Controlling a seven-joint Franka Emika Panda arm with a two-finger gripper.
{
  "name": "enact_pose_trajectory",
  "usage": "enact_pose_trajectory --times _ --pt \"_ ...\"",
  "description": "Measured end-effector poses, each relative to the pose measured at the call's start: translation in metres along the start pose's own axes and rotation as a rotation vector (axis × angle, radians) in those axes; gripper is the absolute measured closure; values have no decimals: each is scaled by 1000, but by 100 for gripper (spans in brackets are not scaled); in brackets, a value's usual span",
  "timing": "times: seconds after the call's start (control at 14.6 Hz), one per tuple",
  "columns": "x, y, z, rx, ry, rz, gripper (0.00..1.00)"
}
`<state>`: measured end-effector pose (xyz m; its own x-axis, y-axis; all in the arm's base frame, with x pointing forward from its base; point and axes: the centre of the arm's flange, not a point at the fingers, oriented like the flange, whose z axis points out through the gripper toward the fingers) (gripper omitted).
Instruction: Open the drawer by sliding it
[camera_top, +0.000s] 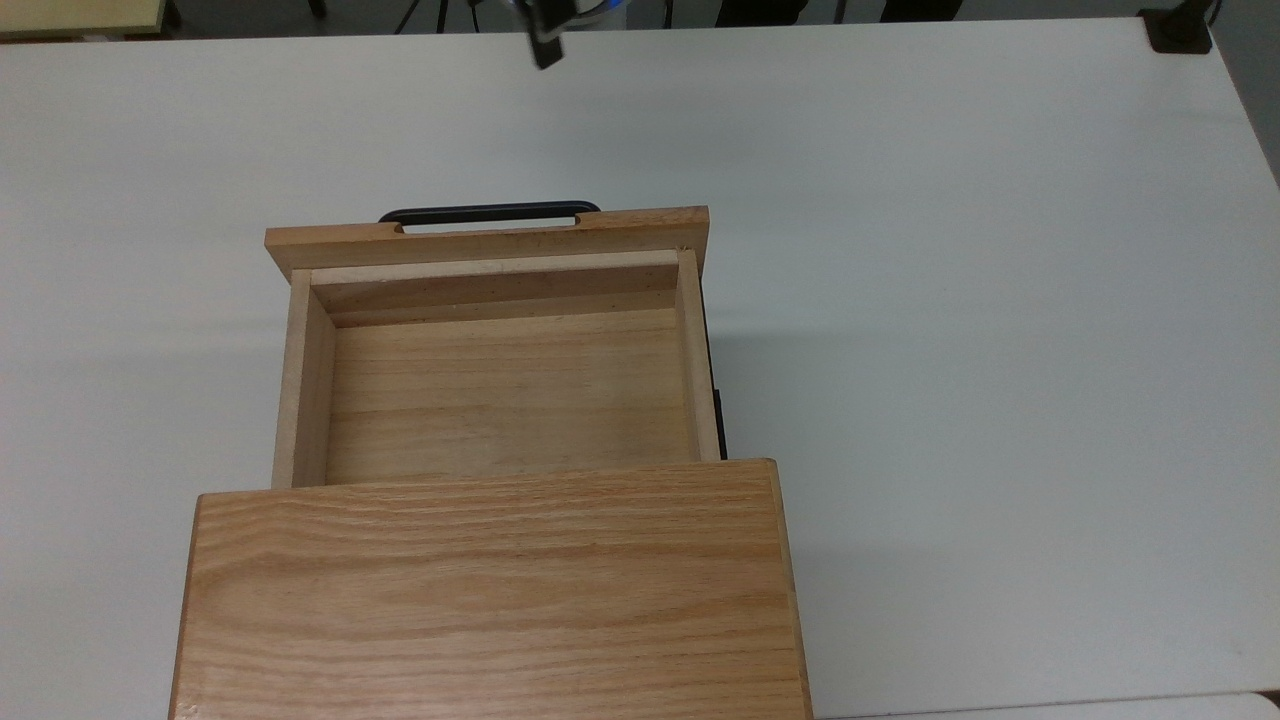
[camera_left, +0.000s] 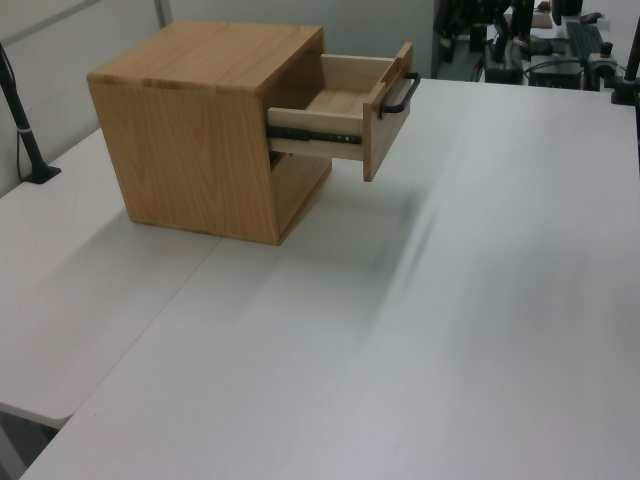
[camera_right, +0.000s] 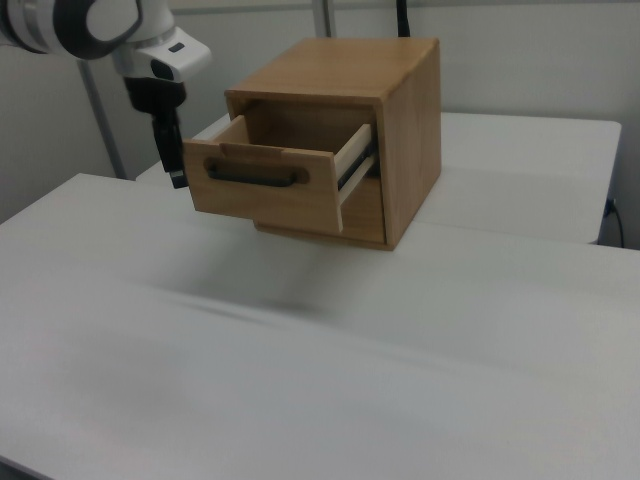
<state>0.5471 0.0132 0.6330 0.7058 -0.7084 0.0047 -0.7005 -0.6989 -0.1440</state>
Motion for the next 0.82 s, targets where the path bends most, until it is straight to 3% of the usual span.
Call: enact_pose_trajectory --times 0.14,0.27,0.34,0.48,0.62,0.82 --pt "-14 -9 3 -17 -21 -195 0" --pt "-21 -10 6 -67 -24 -381 0" --pt "-29 -10 9 -135 -39 -524 0" --pt "-44 -10 16 -272 -58 -709 0" --pt "-59 -19 21 -353 -60 -823 0" --pt "-61 -24 31 -388 -75 -918 0"
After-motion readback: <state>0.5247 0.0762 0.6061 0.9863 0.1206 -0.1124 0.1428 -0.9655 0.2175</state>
